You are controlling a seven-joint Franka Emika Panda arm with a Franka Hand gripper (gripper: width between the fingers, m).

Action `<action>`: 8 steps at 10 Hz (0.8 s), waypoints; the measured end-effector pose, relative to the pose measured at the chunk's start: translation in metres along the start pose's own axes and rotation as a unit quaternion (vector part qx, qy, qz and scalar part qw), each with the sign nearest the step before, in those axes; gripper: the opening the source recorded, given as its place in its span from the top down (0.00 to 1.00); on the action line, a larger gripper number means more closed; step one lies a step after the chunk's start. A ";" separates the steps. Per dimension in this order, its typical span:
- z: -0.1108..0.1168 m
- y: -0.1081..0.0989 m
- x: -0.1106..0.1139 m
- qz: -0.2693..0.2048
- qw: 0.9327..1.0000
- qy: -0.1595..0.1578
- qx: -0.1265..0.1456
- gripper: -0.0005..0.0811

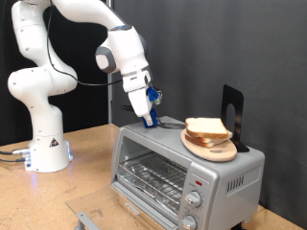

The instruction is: Make a piece of toast with the oven

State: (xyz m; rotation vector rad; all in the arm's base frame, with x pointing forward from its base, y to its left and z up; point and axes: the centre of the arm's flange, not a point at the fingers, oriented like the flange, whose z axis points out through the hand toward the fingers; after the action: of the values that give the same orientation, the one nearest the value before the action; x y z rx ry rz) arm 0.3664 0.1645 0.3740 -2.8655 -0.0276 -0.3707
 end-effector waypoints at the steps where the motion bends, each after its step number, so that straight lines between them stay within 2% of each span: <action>1: 0.000 0.000 0.000 0.000 1.000 0.000 0.001 0.30; 2: 0.000 0.000 0.000 0.000 1.000 0.000 0.001 0.30; 3: 0.000 -0.001 0.000 0.000 1.000 0.000 0.001 0.40; 8: -0.005 0.001 0.001 0.008 1.000 -0.001 0.007 0.40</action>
State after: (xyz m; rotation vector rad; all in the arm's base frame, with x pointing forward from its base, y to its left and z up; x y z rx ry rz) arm 0.3660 0.1622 0.3781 -2.8514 -0.0075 -0.3631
